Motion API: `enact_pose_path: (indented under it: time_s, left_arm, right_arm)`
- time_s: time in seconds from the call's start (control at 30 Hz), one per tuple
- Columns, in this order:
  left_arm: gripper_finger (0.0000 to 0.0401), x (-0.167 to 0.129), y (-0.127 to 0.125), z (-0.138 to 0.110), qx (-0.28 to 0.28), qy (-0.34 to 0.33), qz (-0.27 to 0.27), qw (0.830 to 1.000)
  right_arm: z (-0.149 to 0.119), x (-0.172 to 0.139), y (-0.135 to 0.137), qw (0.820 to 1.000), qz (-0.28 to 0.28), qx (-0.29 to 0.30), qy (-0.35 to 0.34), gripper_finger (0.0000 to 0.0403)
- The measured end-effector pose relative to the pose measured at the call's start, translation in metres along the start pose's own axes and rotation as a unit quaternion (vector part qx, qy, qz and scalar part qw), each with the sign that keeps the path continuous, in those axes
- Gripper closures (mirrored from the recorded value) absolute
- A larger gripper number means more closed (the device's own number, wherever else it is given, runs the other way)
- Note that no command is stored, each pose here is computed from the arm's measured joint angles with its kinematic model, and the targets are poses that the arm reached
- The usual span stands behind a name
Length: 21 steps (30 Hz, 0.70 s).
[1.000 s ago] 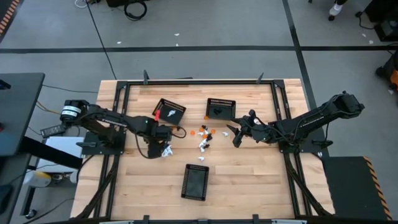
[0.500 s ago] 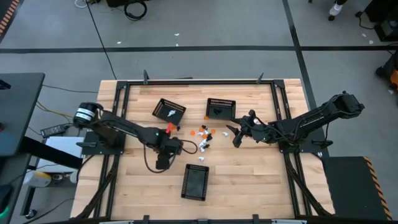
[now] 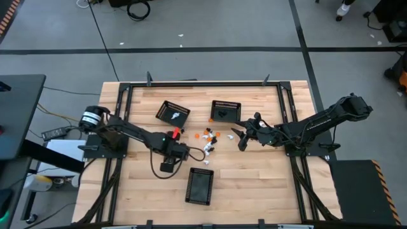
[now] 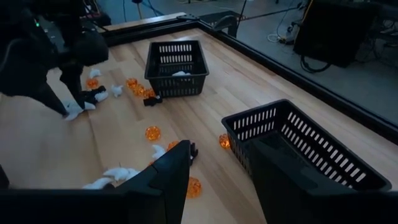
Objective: Sort Halloween decoration
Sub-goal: Put the white ghost toy into the top left black basket
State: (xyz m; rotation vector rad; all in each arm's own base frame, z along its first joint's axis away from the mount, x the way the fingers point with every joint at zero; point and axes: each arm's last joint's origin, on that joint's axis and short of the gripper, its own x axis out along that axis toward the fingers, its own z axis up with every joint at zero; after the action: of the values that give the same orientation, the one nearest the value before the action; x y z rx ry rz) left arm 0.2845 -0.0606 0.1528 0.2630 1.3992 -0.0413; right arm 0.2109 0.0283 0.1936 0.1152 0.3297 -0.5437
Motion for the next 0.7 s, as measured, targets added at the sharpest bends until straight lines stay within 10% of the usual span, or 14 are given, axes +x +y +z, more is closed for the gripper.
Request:
enact_pose_path:
  time_s: [0.7]
  left_arm:
    - [0.0301, 0.018, 0.005, 0.002, 0.039, 0.021, -0.029, 0.999]
  right_arm:
    - [0.001, -0.001, 0.001, 1.0, 0.004, 0.0, -0.004, 0.0233]
